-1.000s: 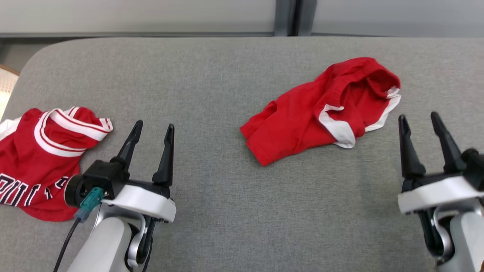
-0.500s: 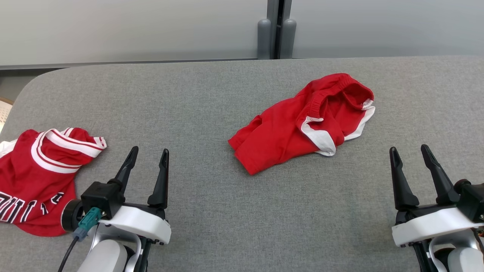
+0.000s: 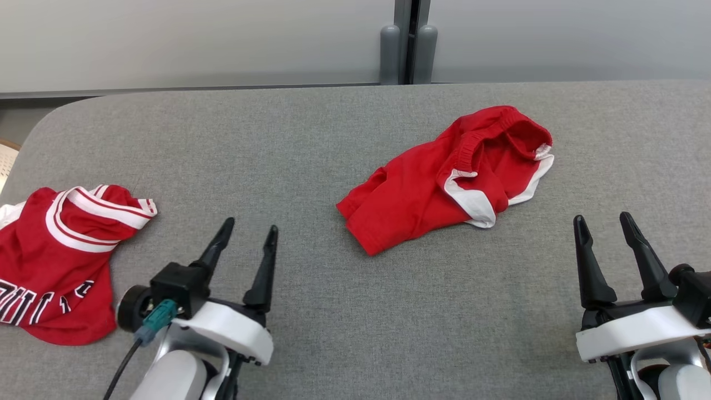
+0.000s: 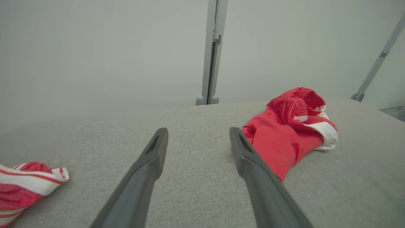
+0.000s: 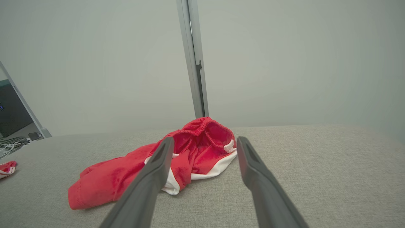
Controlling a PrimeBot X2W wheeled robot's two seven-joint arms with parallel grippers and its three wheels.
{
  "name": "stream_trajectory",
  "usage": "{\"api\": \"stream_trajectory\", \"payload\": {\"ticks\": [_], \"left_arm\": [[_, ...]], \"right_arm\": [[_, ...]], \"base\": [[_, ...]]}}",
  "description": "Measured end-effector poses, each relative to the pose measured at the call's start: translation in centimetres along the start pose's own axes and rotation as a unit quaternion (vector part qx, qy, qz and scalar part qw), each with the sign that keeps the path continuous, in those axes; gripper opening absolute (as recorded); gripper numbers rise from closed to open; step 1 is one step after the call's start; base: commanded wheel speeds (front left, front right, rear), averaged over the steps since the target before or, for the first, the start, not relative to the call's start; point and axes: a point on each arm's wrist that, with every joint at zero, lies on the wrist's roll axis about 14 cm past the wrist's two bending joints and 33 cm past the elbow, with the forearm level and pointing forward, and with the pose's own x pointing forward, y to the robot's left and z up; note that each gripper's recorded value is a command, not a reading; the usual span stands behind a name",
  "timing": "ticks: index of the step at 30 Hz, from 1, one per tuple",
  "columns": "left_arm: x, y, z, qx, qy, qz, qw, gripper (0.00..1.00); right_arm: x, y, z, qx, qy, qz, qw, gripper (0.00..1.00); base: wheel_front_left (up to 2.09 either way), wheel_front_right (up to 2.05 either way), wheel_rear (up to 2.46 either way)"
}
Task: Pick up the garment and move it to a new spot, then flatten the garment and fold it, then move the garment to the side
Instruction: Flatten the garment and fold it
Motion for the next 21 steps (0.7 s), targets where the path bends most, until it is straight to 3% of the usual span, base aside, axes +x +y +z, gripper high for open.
{"api": "stream_trajectory", "payload": {"ticks": [9, 18, 19, 20, 21], "left_arm": [[2.2, -9.2, -5.0, -0.026, 0.095, -0.148, 0.984, 1.00], [3.6, -10.4, -10.0, -0.067, 0.174, -0.153, 0.970, 1.00], [3.8, -10.5, -10.2, -0.073, 0.177, -0.154, 0.969, 0.88], [4.1, -10.6, -10.3, -0.072, 0.176, -0.156, 0.969, 0.39], [4.4, -10.8, -10.2, -0.076, 0.171, -0.159, 0.969, 0.00]], "right_arm": [[1.1, -0.2, -0.8, 0.004, 0.008, 0.000, 1.000, 1.00], [0.7, -2.0, -1.9, 0.015, 0.018, -0.029, 0.999, 1.00], [0.6, -2.2, -2.1, 0.016, 0.019, -0.032, 0.999, 1.00], [0.6, -2.3, -2.2, 0.018, 0.020, -0.036, 0.999, 1.00], [0.5, -2.5, -2.3, 0.019, 0.022, -0.038, 0.999, 1.00]], "base": [[0.00, 0.00, 0.00], [0.00, 0.00, 0.00], [0.00, 0.00, 0.00], [0.00, 0.00, 0.00], [0.00, 0.00, 0.00]]}}
